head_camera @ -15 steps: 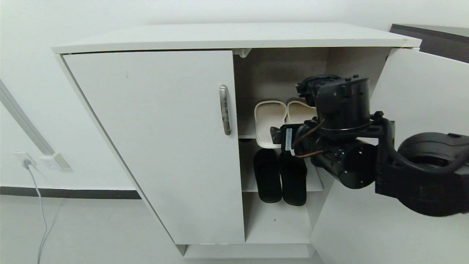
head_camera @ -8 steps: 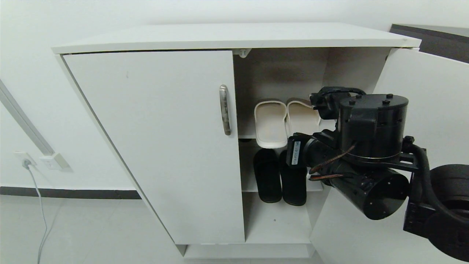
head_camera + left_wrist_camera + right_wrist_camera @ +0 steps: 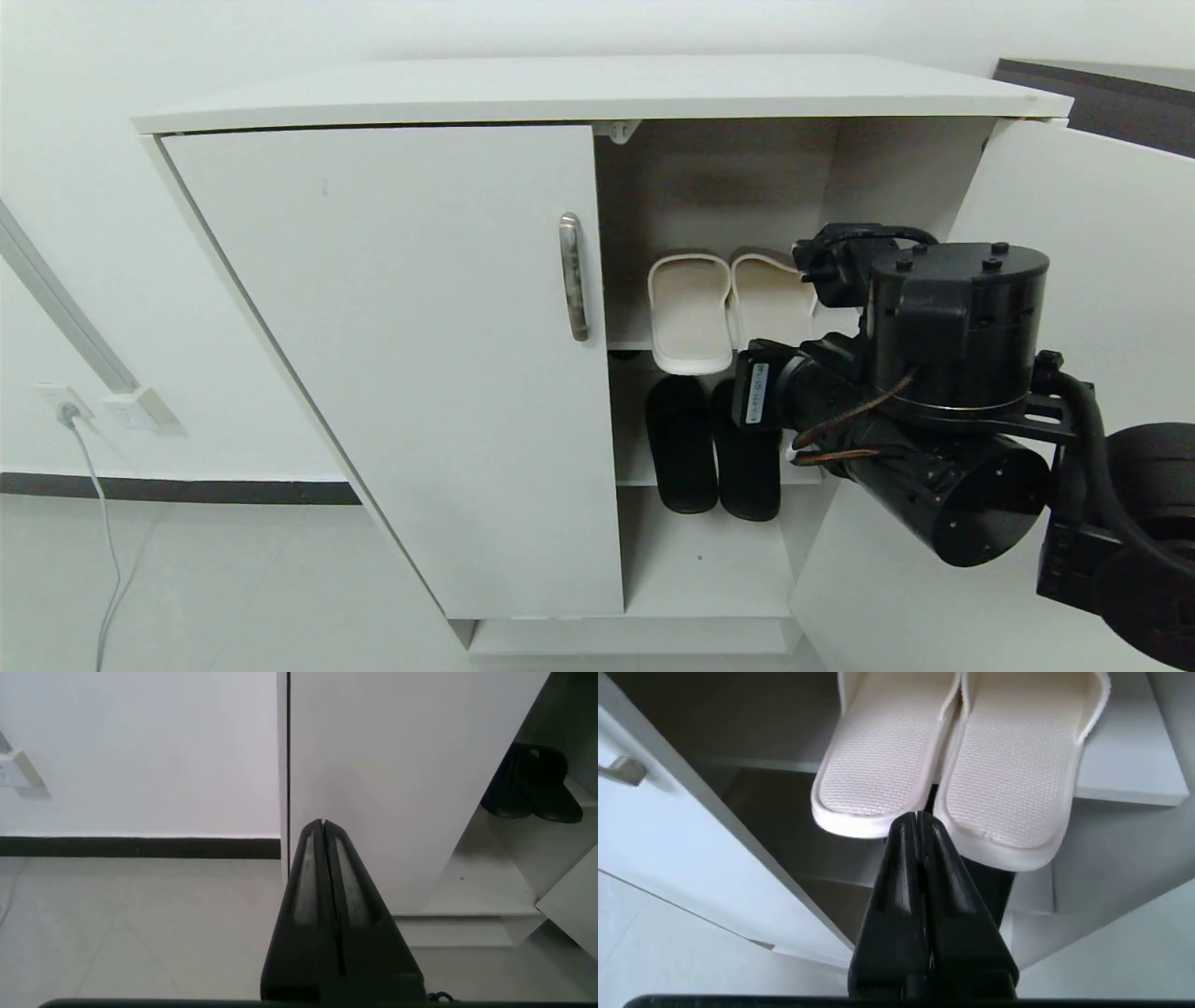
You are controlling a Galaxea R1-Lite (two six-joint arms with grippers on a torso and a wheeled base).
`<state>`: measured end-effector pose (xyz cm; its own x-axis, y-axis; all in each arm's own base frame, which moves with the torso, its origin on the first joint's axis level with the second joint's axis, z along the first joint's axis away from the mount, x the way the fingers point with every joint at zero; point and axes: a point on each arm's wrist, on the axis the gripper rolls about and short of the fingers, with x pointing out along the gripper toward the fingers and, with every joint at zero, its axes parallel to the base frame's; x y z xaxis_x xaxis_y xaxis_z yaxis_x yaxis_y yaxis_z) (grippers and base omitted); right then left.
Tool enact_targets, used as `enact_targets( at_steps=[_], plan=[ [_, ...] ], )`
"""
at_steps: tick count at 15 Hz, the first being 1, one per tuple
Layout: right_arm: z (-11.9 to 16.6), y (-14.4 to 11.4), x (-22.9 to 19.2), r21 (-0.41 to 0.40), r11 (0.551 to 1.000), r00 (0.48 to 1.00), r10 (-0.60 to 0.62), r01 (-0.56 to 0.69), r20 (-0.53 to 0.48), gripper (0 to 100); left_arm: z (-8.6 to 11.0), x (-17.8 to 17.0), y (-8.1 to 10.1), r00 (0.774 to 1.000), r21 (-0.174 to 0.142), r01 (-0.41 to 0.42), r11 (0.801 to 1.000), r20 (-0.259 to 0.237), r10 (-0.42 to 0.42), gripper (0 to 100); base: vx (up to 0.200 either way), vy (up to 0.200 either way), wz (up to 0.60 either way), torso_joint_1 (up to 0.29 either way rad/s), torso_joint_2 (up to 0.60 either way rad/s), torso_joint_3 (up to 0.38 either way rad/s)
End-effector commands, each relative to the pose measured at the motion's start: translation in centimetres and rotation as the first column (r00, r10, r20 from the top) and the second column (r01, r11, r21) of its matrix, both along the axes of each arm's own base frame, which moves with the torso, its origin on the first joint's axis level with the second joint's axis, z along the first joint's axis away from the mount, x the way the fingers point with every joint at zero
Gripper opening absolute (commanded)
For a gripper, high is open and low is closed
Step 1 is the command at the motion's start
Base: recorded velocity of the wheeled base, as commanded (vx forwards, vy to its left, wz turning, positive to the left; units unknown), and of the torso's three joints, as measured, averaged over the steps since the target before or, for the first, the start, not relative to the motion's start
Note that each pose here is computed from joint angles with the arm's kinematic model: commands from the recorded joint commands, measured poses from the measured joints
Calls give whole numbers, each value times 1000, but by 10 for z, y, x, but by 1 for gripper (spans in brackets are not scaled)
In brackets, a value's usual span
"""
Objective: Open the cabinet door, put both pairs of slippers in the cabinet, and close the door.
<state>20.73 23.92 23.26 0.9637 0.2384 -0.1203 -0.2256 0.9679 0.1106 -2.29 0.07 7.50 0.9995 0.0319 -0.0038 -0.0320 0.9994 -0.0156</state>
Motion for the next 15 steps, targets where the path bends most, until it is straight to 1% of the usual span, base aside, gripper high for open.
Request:
enact_targets(
  at_steps=[1, 8, 11, 15],
  plan=[
    [-1, 1, -1, -4, 1000, 1000, 5, -5, -3, 0, 0, 0, 0, 1000, -1, 0, 1000, -1, 0, 0, -200, 0, 0, 7, 2, -7],
    [-6, 3, -1, -17, 1000, 1000, 11, -12, -11, 0, 0, 0, 0, 1000, 0, 1, 1000, -1, -1, 0, -200, 0, 0, 0, 3, 2],
    [-12, 6, 2, -31, 999, 1000, 11, -12, -24, 0, 0, 0, 0, 1000, 0, 1, 1000, -1, -1, 0, -200, 0, 0, 4, 2, 6],
    [-20, 2, 10, -41, 999, 999, 17, -19, -46, 0, 0, 0, 0, 1000, 0, 1, 1000, -1, -1, 0, -200, 0, 0, 1, 1, 2]
  ],
)
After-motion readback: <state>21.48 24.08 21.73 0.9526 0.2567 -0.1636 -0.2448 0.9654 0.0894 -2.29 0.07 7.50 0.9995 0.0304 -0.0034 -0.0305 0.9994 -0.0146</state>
